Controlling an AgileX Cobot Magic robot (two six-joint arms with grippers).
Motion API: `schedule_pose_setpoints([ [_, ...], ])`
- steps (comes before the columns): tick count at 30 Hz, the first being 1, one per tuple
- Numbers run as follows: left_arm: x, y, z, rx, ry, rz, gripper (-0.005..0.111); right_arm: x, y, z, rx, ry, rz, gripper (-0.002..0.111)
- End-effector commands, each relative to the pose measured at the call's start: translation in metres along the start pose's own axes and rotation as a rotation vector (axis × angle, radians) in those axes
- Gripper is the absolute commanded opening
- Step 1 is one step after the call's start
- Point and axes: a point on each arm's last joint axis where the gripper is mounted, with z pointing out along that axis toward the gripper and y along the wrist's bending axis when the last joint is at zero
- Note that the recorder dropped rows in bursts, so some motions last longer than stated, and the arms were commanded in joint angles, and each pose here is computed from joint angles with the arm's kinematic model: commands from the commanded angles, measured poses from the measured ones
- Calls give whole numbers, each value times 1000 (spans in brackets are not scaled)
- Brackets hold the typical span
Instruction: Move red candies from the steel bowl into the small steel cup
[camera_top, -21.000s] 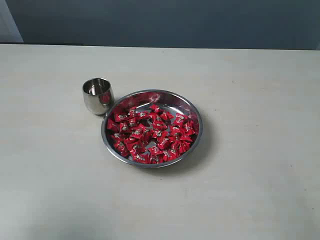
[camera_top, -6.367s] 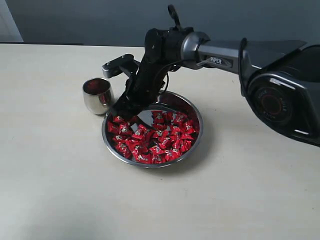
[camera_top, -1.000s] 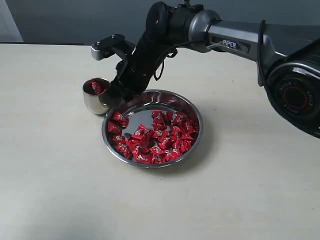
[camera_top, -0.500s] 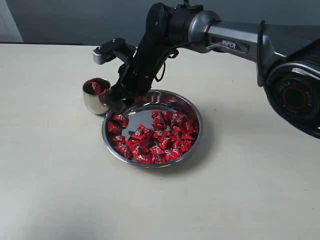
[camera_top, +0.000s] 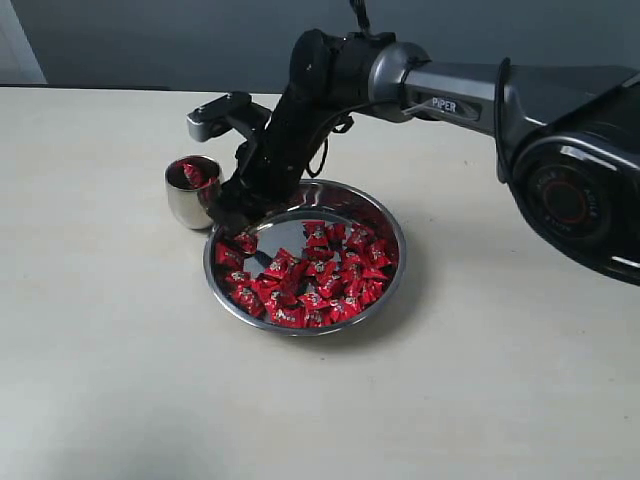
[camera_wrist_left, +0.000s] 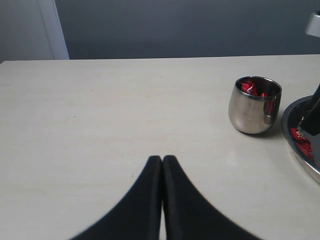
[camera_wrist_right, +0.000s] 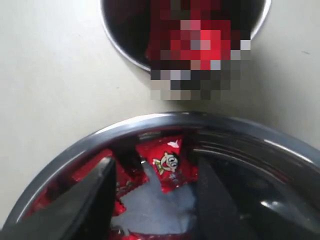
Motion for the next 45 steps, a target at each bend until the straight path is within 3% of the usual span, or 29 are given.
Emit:
schedule_pose_setpoints([
  [1, 0, 0, 0, 5, -11, 0, 0, 2, -4, 8, -4, -2, 11, 49],
  [10, 0, 0, 0, 5, -11, 0, 0, 4, -7, 17, -9, -12, 32, 47],
  [13, 0, 0, 0, 5, -11, 0, 0, 4, -8, 18, -1, -21, 33, 36],
  [19, 0, 0, 0, 5, -11, 0, 0, 4, -8, 19, -4, -17, 33, 3],
  [21, 0, 0, 0, 5, -11, 0, 0, 5, -7, 19, -11, -7, 33, -1],
  [26, 0, 0, 0, 5, -11, 0, 0, 5, -5, 13, -13, 11, 17, -1],
  [32, 0, 0, 0, 5, -11, 0, 0, -5, -4, -19, 79, -12, -35, -1],
  [36, 0, 0, 0, 5, -11, 0, 0, -4, 3, -23, 24, 4, -30, -1],
  [38, 0, 0, 0, 5, -11, 0, 0, -2, 4, -20, -5, 19, -53, 6],
  [43, 0, 0, 0, 5, -11, 0, 0, -1, 3, -9, -22, 14, -48, 39],
  [45, 0, 0, 0, 5, -11, 0, 0, -1, 2, -5, -29, -5, -31, 44],
])
